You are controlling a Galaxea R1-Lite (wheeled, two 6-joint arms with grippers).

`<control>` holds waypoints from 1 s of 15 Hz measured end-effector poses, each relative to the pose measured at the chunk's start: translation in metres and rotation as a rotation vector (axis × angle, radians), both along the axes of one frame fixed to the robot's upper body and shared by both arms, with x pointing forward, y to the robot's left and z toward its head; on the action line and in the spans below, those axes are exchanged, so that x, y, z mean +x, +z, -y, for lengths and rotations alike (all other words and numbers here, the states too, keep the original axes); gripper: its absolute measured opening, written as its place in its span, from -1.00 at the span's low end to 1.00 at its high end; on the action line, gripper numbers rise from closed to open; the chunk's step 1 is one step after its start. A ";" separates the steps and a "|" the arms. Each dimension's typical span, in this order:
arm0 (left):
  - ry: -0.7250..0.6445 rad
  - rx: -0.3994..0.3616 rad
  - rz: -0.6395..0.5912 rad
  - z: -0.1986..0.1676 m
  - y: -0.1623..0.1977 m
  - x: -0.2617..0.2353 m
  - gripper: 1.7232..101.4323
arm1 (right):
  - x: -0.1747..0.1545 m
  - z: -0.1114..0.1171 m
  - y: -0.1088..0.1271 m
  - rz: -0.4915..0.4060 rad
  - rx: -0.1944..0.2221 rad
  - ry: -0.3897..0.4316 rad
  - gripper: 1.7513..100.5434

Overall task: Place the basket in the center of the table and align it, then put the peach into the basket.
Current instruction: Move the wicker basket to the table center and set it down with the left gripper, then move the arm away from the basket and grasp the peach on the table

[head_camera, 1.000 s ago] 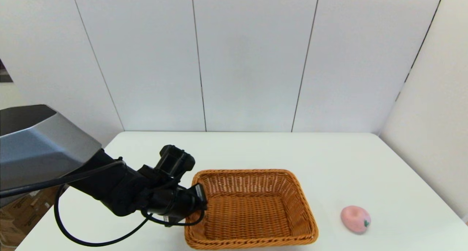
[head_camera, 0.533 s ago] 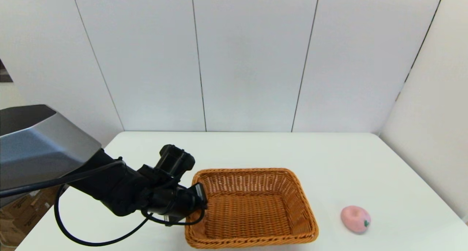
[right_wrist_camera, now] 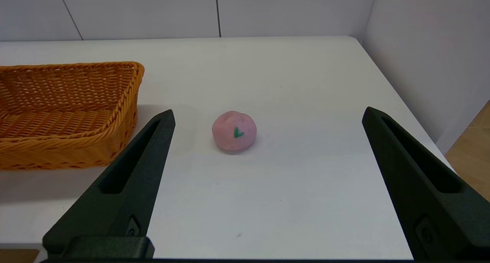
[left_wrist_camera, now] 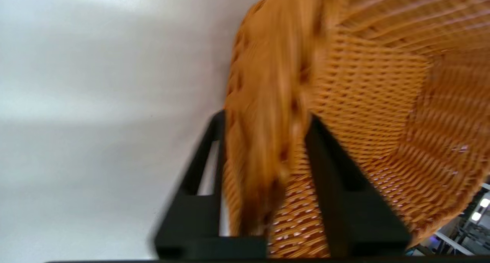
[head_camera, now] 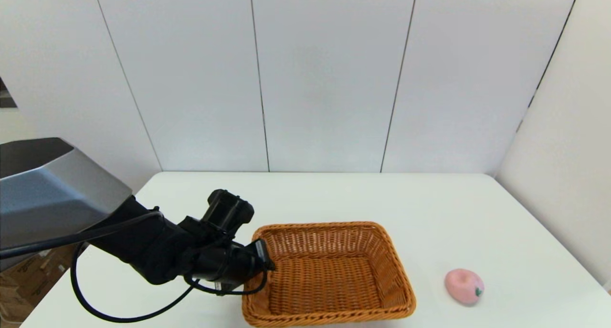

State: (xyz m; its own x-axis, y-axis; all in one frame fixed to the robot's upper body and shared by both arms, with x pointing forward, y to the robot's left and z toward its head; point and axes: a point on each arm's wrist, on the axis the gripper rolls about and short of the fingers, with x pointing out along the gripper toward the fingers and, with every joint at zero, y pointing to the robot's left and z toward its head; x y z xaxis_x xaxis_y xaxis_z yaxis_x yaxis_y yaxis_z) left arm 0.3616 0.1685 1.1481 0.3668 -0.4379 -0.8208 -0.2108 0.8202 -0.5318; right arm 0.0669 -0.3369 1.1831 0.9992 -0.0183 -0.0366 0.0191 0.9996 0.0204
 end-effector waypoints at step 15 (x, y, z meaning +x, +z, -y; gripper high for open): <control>-0.029 -0.060 0.600 -0.061 0.168 -0.070 0.77 | 0.000 0.000 0.000 0.000 -0.001 0.000 0.93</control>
State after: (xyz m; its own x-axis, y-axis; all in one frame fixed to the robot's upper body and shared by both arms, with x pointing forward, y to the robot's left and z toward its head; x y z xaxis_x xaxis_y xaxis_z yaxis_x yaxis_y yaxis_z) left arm 0.2916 0.2298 1.3166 0.7455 -0.4939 -0.4476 0.1626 0.7860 -0.5965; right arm 0.0669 -0.3369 1.1830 0.9992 -0.0181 -0.0370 0.0188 0.9996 0.0189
